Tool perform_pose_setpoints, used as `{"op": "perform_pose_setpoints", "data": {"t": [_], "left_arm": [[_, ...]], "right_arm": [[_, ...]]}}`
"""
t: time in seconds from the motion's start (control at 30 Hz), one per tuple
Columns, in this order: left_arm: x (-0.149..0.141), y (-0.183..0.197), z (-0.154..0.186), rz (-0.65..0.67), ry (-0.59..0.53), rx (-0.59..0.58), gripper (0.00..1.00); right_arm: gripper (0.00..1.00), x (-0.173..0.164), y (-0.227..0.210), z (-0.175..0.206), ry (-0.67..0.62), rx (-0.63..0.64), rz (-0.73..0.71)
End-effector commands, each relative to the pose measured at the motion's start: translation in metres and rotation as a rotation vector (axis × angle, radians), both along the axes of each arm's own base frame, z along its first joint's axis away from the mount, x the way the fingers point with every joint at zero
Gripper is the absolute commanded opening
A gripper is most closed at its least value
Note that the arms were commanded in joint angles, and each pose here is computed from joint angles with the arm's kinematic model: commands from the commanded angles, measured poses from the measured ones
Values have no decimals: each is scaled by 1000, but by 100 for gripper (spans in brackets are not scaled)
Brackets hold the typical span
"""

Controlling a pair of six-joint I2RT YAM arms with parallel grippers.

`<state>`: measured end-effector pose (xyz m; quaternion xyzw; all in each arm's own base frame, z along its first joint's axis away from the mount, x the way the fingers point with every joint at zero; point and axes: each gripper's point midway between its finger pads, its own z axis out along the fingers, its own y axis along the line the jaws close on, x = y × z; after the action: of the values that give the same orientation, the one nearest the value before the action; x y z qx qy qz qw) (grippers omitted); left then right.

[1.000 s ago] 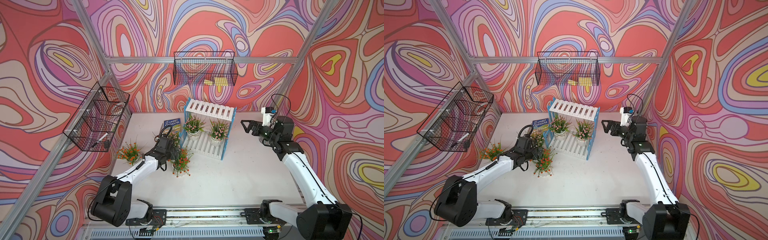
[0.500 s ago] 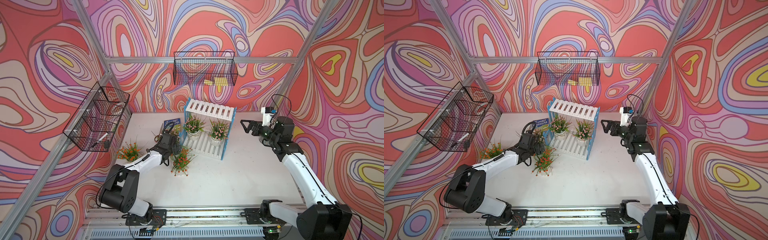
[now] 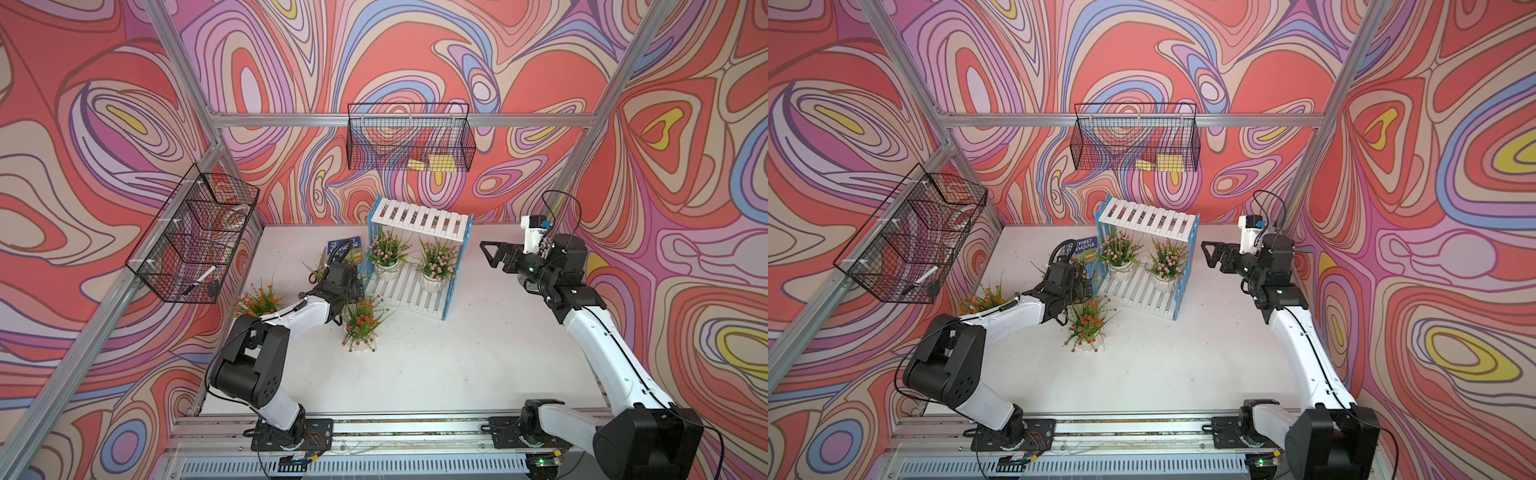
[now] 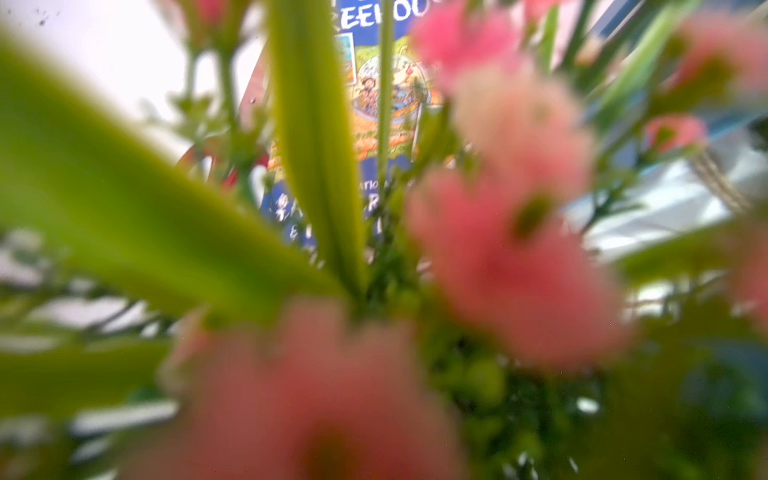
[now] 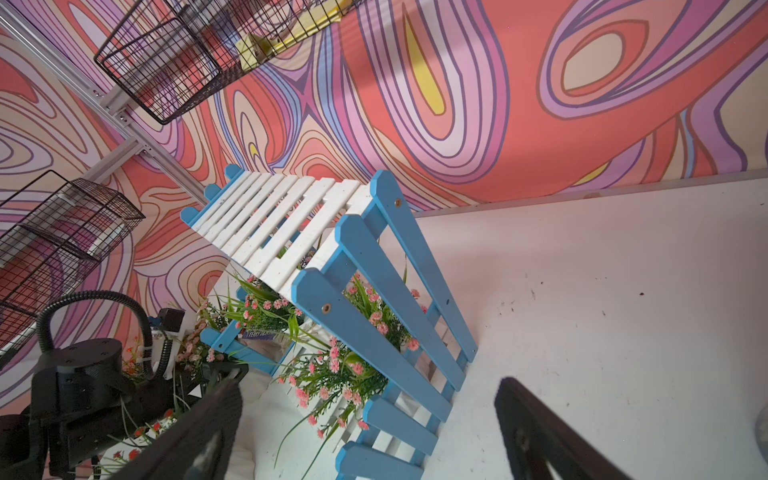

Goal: Place the baby's breath potted plants on the rack by color
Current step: Pick up the baby's breath potted plant from the center of the board.

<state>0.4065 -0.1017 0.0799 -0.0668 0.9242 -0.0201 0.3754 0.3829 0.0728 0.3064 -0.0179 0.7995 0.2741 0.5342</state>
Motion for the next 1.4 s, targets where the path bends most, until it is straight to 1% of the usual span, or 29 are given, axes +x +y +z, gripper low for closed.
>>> {"op": "perform_pose_setpoints", "data": {"t": [0.0, 0.13, 0.27, 0.33, 0.4, 0.47, 0.67, 0.87, 1.0, 1.07, 1.23, 1.37], "left_arm": [[16, -5, 6, -18, -34, 13, 99], [16, -9, -3, -28, -3, 0, 94], [11, -8, -11, -23, 9, -5, 92], [10, -7, -13, -19, 9, -2, 88], [11, -7, -12, -22, 0, -1, 81], [11, -7, -10, -22, -13, -2, 77], [6, -3, 12, -20, -72, -13, 76], [-10, 6, 36, -19, -113, 1, 73], [-21, 11, 50, -16, -116, 7, 72], [-27, 14, 56, -11, -121, 10, 69], [-38, 20, 72, 1, -130, 7, 68], [-45, 22, 92, 2, -139, 3, 68]], "right_arm": [[98, -5, 3, 5, -28, -9, 17], [98, -5, 4, 5, -29, -9, 19], [98, -5, 3, 4, -27, -9, 18], [98, -4, 4, 4, -27, -6, 22], [98, -4, 4, 3, -23, -4, 22], [98, -4, 4, 3, -24, -5, 23], [98, -4, 4, 2, -21, -4, 21], [98, -3, 4, -1, -17, 3, 20], [98, -2, 4, -2, -13, 4, 20], [98, -2, 4, -1, -15, 3, 20], [98, -1, 5, -1, -14, 6, 22], [98, -1, 5, 1, -15, 8, 21]]}}
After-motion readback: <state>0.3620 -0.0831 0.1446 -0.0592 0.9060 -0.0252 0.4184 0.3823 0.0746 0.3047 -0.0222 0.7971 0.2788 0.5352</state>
